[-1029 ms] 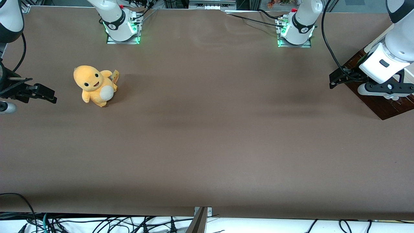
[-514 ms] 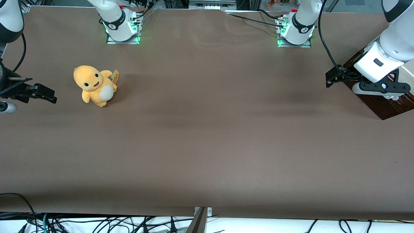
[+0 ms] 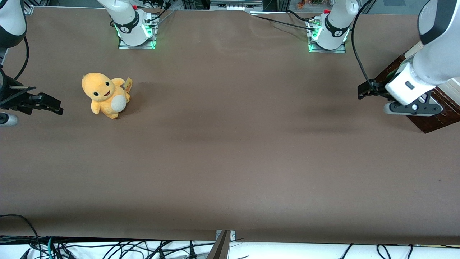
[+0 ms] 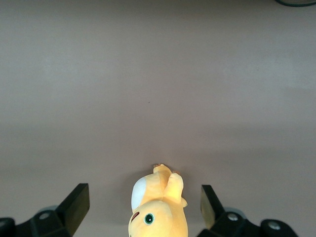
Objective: Open lower drawer with left arm only
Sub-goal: 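Swing the left gripper toward the lower drawer's white bar handle, then align the open left gripper around the white handle, then close the left gripper on the white bar handle, then pull the handle with the left gripper, sliding the drawer outward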
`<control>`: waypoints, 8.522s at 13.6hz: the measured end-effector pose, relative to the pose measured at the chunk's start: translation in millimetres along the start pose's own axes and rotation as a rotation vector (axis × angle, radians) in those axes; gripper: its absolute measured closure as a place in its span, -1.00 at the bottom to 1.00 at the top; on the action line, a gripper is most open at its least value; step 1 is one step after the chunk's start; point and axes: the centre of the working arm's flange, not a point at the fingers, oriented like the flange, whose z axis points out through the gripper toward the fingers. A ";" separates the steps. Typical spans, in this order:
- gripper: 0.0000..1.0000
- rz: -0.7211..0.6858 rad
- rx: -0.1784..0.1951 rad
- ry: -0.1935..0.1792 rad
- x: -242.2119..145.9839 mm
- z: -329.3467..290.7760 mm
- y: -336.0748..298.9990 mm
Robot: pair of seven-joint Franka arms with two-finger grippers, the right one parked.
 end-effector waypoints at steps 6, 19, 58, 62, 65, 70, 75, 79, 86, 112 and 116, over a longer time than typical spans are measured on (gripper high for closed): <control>-1.00 -0.104 0.041 -0.123 30.5 42.1 -19.4; -1.00 -0.462 0.943 -0.427 43.4 209.3 -54.2; 0.39 -0.675 1.353 -0.407 -0.9 375.8 -205.7; 0.64 -0.676 1.348 -0.398 -0.1 378.2 -204.8; 0.64 -0.677 1.349 -0.398 -0.1 378.9 -204.7; 0.64 -0.679 1.352 -0.396 -0.2 380.0 -204.3; 0.64 -0.671 1.354 -0.387 1.9 379.6 -198.6; 0.64 -0.656 1.359 -0.373 4.9 379.7 -189.0; 0.64 -0.627 1.366 -0.339 13.1 378.2 -167.8; 0.64 -0.592 1.391 -0.282 35.0 371.4 -119.0; 0.64 -0.592 1.395 -0.282 35.7 371.4 -118.1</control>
